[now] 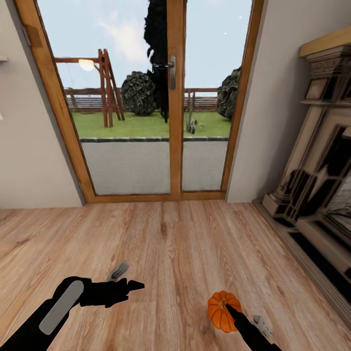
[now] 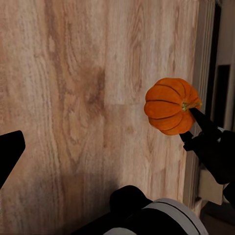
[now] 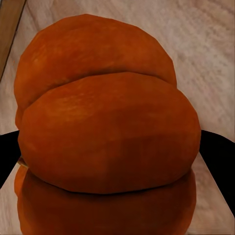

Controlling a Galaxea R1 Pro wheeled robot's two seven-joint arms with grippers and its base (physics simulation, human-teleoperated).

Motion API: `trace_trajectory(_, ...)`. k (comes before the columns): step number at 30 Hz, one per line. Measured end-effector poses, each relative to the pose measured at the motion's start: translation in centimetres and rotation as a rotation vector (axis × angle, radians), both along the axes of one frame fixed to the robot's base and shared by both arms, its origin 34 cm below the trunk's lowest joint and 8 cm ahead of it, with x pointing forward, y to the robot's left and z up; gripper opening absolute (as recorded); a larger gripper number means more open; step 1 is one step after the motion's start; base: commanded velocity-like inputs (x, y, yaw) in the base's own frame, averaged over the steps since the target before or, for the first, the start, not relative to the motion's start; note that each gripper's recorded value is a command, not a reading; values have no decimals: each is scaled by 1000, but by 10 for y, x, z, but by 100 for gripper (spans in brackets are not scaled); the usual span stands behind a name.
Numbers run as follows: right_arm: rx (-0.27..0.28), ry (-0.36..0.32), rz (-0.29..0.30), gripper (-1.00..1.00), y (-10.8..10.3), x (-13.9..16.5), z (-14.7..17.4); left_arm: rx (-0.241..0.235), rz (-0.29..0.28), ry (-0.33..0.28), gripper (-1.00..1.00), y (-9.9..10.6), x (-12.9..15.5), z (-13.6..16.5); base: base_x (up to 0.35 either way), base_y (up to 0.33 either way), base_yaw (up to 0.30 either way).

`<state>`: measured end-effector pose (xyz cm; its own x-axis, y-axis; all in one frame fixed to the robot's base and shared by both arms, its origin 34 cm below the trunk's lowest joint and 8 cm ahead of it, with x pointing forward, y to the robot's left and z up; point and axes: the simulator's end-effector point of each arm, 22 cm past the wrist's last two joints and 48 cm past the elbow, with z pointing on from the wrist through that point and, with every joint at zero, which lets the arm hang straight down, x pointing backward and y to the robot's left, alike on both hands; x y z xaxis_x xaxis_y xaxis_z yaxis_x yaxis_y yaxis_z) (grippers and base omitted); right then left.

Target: Place each of the two pumpkins and all three candles from the living room inside a cabinet in the living room (use any cabinet), then make sure every cabinet is closed, and position the cauldron so it is next to a table in the living room.

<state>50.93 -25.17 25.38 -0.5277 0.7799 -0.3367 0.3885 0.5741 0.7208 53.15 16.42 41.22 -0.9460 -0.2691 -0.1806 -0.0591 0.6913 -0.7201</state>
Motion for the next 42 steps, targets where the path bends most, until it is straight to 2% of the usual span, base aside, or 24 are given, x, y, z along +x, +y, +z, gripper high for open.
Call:
trace_trajectory(9, -1, -14, -1, -100, 0, 3, 7, 3, -1, -14, 100, 0, 1, 7, 0, 0, 81)
trace_trajectory(42, -1, 40, -1, -100, 0, 8, 59, 3, -1, 38, 100, 0, 14, 58, 0, 0, 81)
